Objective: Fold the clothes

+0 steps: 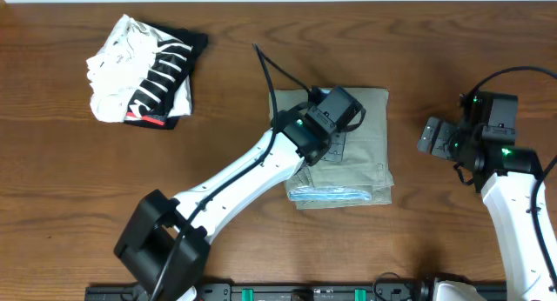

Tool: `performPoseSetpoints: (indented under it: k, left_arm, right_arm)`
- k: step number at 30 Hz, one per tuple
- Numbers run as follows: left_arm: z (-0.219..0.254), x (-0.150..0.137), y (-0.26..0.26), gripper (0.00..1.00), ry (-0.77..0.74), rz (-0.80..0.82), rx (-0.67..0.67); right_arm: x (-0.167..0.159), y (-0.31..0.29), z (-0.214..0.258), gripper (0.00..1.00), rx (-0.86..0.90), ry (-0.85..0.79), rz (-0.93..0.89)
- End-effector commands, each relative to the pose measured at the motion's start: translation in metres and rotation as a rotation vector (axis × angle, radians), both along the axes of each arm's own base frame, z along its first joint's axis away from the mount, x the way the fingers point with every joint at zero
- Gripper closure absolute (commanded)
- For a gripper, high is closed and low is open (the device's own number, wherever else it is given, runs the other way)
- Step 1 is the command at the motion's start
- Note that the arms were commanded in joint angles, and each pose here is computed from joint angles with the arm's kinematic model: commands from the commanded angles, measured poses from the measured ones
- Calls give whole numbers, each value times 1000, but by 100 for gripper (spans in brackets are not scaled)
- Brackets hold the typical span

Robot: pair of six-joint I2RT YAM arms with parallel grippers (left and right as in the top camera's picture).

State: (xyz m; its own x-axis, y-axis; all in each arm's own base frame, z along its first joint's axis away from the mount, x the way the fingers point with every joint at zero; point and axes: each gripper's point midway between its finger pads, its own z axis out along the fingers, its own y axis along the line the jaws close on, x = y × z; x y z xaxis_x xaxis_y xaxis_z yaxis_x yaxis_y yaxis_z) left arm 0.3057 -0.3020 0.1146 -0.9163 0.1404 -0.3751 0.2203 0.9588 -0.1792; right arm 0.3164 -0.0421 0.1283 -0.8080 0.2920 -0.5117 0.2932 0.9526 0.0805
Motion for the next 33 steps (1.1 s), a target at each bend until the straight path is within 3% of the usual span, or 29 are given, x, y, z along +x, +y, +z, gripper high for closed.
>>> performPoseSetpoints:
  k: [1, 7, 10, 13, 22, 33]
  left_arm:
    - [-24, -16, -6, 83, 128, 33, -36]
    - [-53, -40, -12, 83, 270, -6, -47]
    - [-67, -48, -5, 83, 300, -3, -15]
    - [-79, -53, 1, 76, 324, 1, 14]
    - [-115, -67, 25, 76, 376, 15, 123]
    - [-125, -62, 81, 75, 441, -45, 263]
  right_arm:
    - [-1, -4, 1, 1, -4, -5, -26]
    - [-1, -4, 1, 1, -5, -5, -26]
    - [-1, -4, 1, 1, -5, -5, -26]
    - [-1, -4, 1, 1, -5, -5, -26]
    - [-1, -4, 1, 1, -5, -5, -26]
    - [-1, -4, 1, 1, -5, -5, -26]
